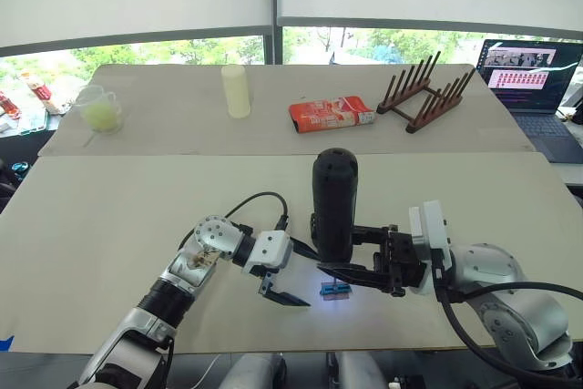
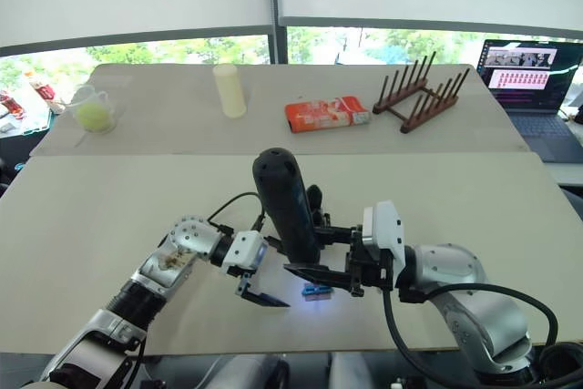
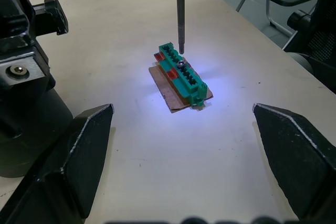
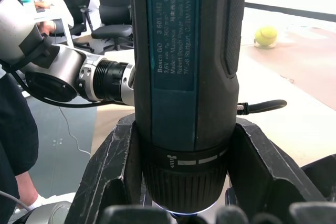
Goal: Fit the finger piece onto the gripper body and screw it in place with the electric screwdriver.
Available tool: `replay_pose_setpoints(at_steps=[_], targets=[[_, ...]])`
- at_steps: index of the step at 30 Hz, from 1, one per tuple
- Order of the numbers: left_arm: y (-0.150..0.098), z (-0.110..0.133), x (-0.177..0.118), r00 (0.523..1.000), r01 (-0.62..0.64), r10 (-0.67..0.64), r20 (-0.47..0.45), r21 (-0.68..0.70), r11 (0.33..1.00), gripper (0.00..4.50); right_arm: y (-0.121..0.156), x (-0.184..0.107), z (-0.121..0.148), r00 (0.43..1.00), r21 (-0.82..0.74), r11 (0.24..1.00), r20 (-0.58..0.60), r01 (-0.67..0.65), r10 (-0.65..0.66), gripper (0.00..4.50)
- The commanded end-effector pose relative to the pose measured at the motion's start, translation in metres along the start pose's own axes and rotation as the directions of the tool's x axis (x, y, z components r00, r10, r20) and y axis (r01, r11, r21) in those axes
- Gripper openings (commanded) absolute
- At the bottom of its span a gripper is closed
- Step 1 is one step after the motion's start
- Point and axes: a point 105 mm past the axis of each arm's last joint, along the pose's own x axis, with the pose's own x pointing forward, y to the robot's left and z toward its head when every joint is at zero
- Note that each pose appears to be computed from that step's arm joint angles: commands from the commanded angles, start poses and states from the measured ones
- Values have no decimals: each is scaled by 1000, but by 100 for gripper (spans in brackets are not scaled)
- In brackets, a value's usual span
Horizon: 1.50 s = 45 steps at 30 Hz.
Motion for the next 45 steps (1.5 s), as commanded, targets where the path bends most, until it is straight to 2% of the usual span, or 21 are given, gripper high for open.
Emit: replay_pose_setpoints(at_steps=[1,45], targets=[[0,6,-1,1000,-1,1,15,28,1000,450,3,2,9,999,-41,999,34,-16,18,190],[4,7,-2,1000,-11,11,13,33,999,450,1,2,4,1000,-34,999,24,-9,9,190]])
